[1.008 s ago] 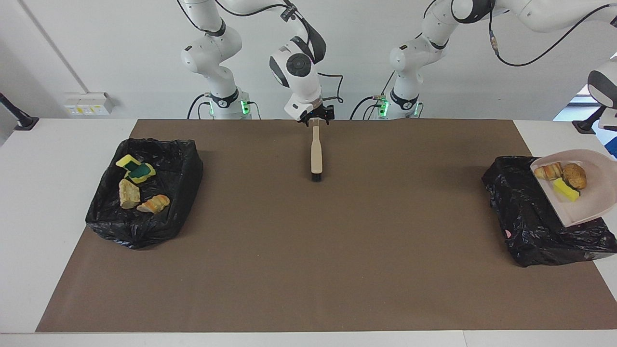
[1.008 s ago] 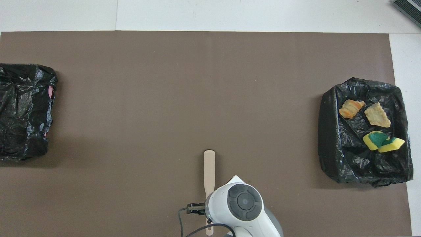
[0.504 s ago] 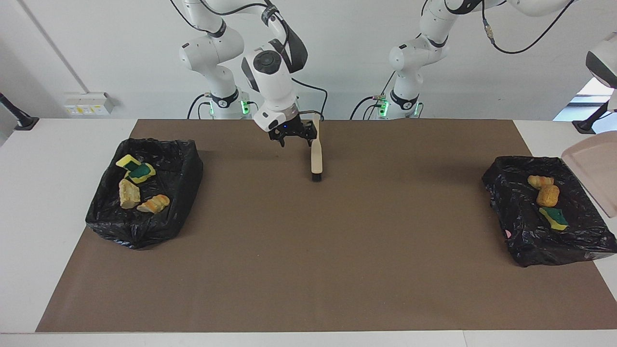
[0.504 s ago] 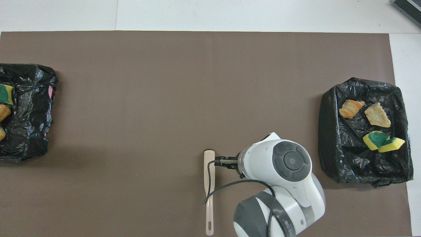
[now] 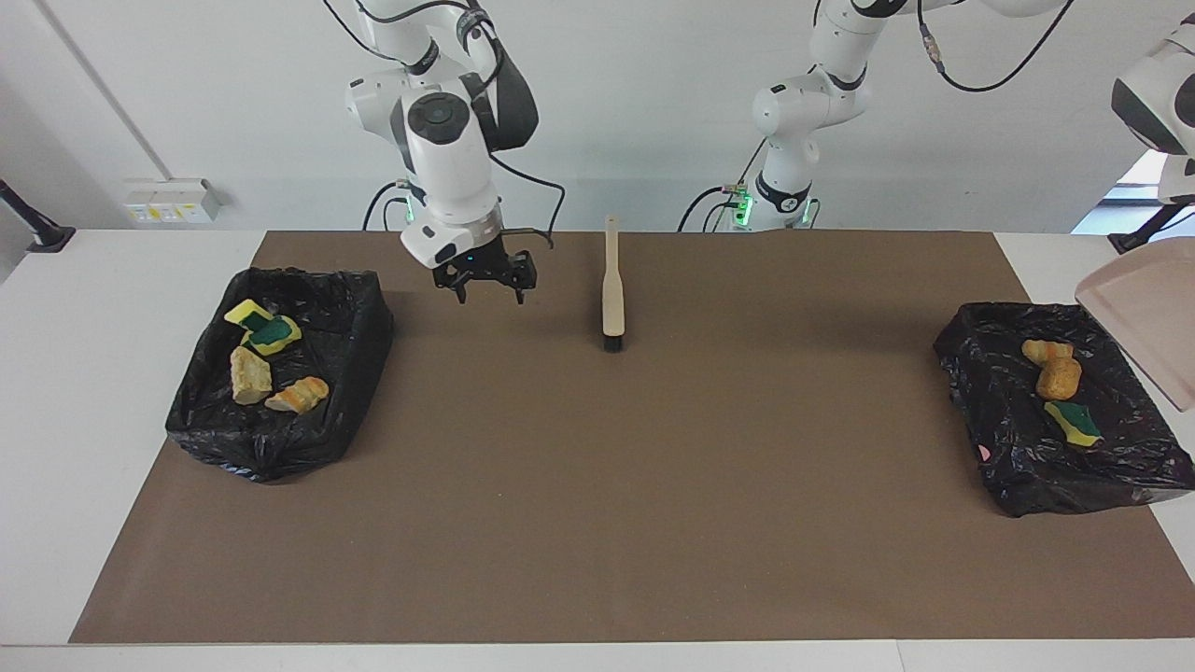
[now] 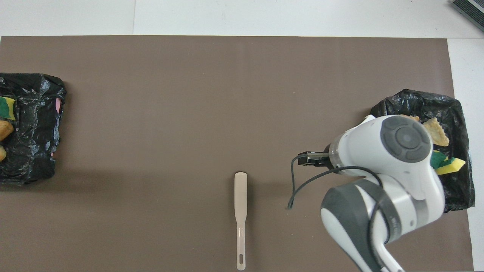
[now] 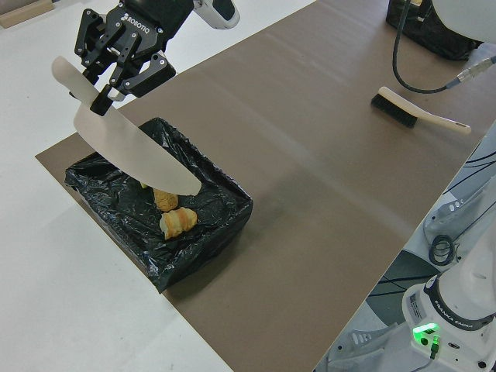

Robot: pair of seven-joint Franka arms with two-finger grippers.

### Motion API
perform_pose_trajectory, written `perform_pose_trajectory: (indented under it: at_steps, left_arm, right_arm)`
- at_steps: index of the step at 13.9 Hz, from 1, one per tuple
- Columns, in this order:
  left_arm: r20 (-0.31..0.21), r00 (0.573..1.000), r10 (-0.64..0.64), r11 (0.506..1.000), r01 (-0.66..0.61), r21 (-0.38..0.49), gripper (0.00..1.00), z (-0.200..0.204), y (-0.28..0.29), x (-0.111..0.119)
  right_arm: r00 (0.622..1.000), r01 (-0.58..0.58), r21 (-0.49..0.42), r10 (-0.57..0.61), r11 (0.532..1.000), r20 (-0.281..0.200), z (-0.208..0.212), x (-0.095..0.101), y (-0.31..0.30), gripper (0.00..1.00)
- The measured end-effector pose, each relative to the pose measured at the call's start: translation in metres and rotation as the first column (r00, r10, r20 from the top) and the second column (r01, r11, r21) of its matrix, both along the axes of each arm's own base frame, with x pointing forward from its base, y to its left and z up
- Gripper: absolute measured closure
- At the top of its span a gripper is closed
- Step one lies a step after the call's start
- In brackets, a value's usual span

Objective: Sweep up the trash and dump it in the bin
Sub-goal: 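Set the brush down with the right gripper while the left gripper lifts the dustpan, then bring the empty dustpan back and lower it with the left gripper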

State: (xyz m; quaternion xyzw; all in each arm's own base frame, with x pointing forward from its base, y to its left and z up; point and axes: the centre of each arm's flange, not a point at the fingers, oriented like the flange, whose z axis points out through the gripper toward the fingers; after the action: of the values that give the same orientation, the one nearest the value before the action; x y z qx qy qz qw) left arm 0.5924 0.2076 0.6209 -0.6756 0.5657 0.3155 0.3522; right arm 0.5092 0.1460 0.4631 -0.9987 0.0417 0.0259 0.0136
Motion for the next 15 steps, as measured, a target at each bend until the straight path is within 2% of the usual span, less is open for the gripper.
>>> perform_pose_trajectory:
  at_steps: [4, 8, 12, 14, 15]
  left_arm:
    - [0.077, 0.973, 0.218, 0.973, -0.21, -0.097, 0.67, -0.016, -0.07, -0.006]
    - [0.15, 0.893, 0.425, 0.892, -0.386, -0.236, 0.67, -0.031, -0.121, -0.015]
    - [0.173, 0.769, 0.616, 0.754, -0.511, -0.413, 0.67, -0.052, -0.187, -0.028]
    - [0.183, 0.703, 0.687, 0.689, -0.55, -0.472, 0.67, -0.058, -0.224, -0.037]
    - [0.188, 0.654, 0.733, 0.644, -0.576, -0.504, 0.67, -0.06, -0.242, -0.042]
  right_arm:
    - [1.0, 0.002, 0.009, -0.002, 1.0, 0.025, 0.034, 0.023, -0.075, 0.0]
    - [0.998, -0.016, -0.039, 0.018, 0.999, 0.06, 0.094, 0.032, -0.116, 0.0]
    - [0.997, -0.036, -0.046, 0.039, 0.998, 0.069, 0.17, 0.023, -0.133, 0.0]
    - [0.998, -0.027, -0.049, 0.03, 0.998, 0.052, 0.193, 0.014, -0.138, 0.0]
    - [0.999, -0.03, -0.049, 0.032, 0.998, 0.042, 0.201, 0.01, -0.142, 0.0]
